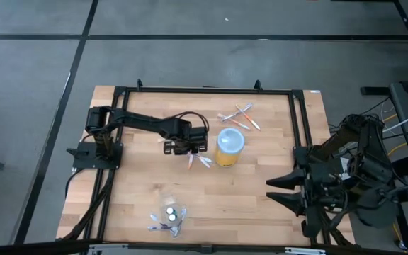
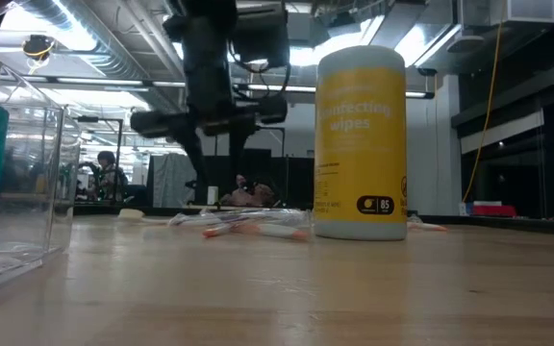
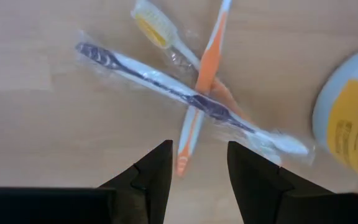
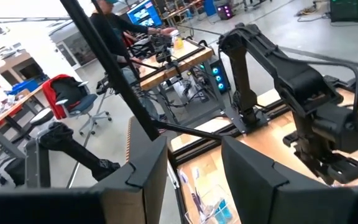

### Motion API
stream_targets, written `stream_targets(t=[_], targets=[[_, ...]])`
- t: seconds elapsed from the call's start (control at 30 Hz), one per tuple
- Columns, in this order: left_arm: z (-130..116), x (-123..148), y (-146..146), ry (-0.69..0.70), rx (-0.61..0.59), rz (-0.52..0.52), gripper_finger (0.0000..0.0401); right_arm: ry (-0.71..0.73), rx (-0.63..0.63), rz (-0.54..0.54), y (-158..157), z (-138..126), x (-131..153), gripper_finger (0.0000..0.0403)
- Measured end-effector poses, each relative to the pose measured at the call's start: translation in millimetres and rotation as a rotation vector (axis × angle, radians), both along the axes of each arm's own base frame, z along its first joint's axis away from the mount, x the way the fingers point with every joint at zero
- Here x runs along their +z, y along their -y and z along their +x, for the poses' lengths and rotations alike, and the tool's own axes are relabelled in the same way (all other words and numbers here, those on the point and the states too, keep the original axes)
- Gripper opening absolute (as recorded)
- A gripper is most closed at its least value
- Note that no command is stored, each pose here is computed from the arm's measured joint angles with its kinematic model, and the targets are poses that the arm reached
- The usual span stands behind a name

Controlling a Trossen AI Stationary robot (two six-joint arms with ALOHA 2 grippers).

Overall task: Pick & Place toothbrushing station
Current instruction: Put the bottom violet toothbrush into the right side of the transparent organizer

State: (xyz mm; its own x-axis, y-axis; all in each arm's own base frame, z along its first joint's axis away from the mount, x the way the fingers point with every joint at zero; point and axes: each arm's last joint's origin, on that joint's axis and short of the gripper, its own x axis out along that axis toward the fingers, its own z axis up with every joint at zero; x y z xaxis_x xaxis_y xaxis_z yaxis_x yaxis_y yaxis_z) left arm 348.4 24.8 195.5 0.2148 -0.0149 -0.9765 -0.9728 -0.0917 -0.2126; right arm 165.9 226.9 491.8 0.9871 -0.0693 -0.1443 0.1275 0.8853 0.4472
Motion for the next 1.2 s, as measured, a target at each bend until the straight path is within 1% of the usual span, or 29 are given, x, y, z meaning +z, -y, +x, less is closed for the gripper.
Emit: stream_targets(t=[0.17, 0.23, 0.47, 0.57, 0.8, 1.0, 1.2], targets=[[1, -13, 0, 0.058, 0.116, -0.018, 0.0148, 0.005, 0.017, -0.013, -2, -3, 1, 0.0155], [1, -17, -1, 0.070, 0.146, -0.016, 0.0148, 0.005, 0.022, -0.016, -3, -4, 1, 0.0155], [-5, -25, 0, 0.043, 0.178, -0.029, 0.0148, 0.002, 0.037, -0.013, -4, -4, 1, 0.0155], [-4, -26, -1, 0.063, 0.203, -0.017, 0.0148, 0.002, 0.037, -0.013, -4, -4, 1, 0.0155], [-1, -26, -2, 0.095, 0.214, 0.015, 0.0148, 0.002, 0.037, -0.014, -4, -4, 1, 0.0155], [0, -29, -2, 0.089, 0.212, 0.002, 0.0148, -0.002, 0.023, -0.032, -9, -1, -3, 0.0155], [5, -38, -2, 0.092, 0.212, -0.014, 0.0148, -0.002, 0.018, -0.028, -11, 0, -4, 0.0155]])
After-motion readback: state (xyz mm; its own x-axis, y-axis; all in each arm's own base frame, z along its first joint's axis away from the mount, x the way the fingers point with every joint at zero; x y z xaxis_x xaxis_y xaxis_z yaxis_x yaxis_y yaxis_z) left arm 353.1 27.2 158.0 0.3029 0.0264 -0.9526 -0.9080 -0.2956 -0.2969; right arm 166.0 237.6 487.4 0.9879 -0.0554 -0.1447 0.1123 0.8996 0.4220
